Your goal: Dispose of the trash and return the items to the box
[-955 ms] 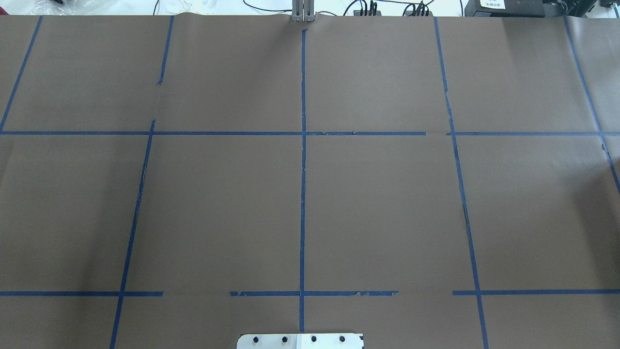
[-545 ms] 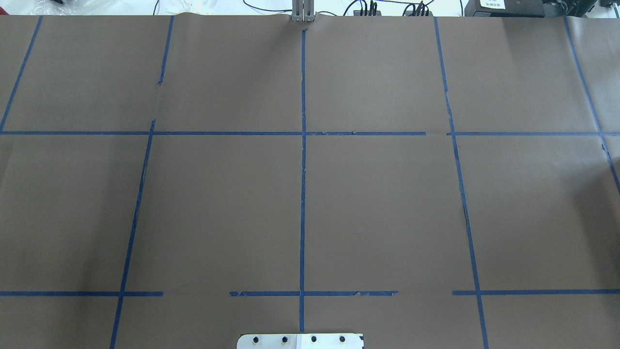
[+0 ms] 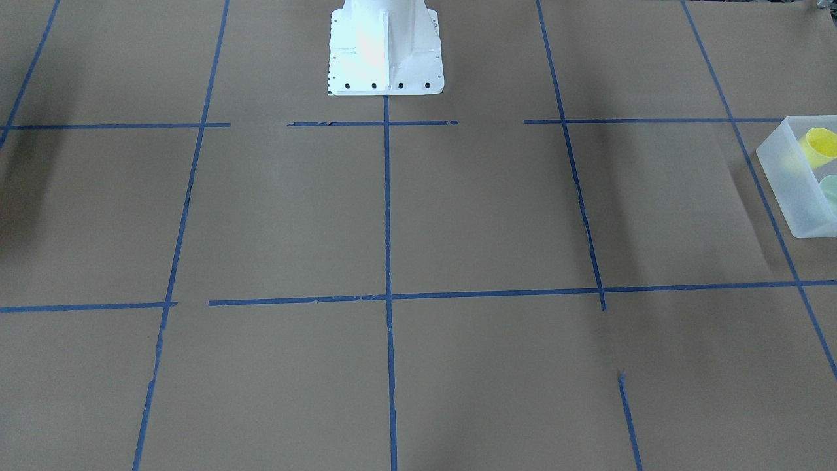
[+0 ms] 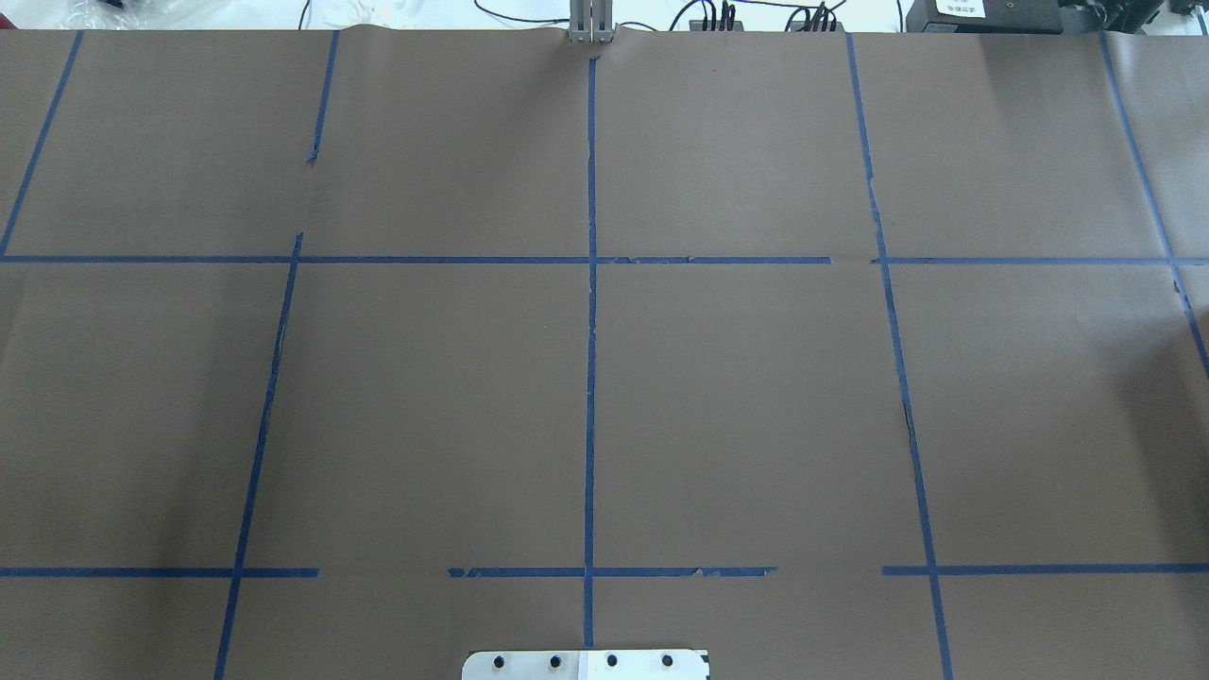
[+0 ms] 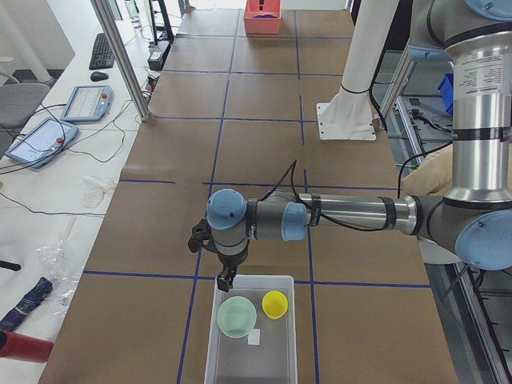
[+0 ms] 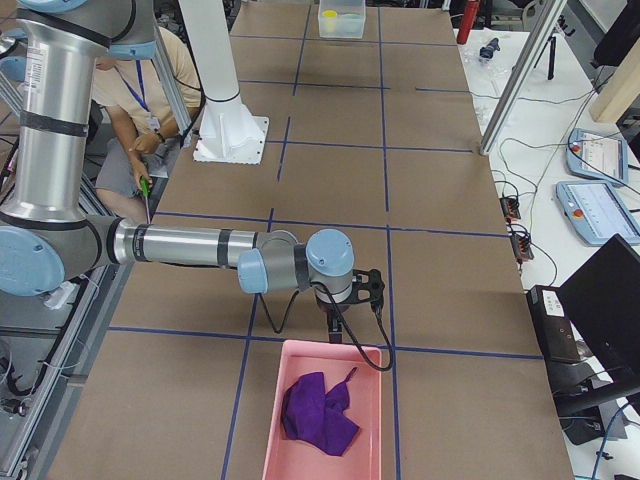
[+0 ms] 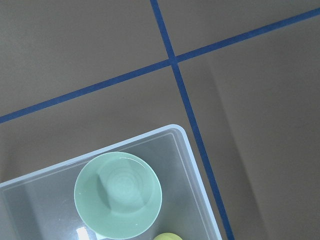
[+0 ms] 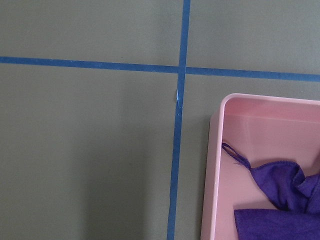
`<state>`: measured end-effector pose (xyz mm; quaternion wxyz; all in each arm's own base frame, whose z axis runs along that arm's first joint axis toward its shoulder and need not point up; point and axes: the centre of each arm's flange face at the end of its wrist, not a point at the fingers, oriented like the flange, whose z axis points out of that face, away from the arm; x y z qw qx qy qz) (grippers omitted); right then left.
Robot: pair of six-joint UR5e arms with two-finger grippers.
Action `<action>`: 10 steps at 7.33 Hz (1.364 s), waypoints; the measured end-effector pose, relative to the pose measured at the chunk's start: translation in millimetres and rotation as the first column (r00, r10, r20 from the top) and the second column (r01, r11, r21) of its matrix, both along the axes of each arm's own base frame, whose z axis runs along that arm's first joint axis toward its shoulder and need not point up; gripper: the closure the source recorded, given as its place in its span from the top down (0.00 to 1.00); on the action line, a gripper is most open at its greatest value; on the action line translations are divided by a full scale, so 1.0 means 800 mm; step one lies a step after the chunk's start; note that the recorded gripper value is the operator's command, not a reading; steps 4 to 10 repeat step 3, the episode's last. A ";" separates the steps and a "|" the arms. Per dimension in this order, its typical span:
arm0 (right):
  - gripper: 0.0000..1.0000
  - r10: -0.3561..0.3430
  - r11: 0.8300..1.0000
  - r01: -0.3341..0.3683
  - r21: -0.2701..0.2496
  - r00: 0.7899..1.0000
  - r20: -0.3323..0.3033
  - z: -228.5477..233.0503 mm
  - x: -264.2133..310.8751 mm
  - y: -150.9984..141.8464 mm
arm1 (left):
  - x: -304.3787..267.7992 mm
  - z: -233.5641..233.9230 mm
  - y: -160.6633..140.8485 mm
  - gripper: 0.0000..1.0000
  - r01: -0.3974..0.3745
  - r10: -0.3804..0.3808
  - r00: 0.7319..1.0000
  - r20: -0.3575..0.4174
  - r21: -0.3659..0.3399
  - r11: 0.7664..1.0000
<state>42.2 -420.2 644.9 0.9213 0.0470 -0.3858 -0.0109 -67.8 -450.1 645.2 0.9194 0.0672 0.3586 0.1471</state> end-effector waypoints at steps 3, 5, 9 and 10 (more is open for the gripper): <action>1.00 0.004 1.000 -0.004 -0.005 1.000 -0.001 0.001 0.000 0.000 | -0.001 -0.008 -0.002 1.00 0.002 -0.002 1.000 0.000 0.015 1.000; 1.00 0.004 1.000 -0.004 -0.005 1.000 -0.001 0.001 0.000 0.000 | -0.001 -0.008 -0.002 1.00 0.002 -0.002 1.000 0.000 0.015 1.000; 1.00 0.004 1.000 -0.004 -0.005 1.000 -0.001 0.001 0.000 0.000 | -0.001 -0.008 -0.002 1.00 0.002 -0.002 1.000 0.000 0.015 1.000; 1.00 0.004 1.000 -0.004 -0.005 1.000 -0.001 0.001 0.000 0.000 | -0.001 -0.008 -0.002 1.00 0.002 -0.002 1.000 0.000 0.015 1.000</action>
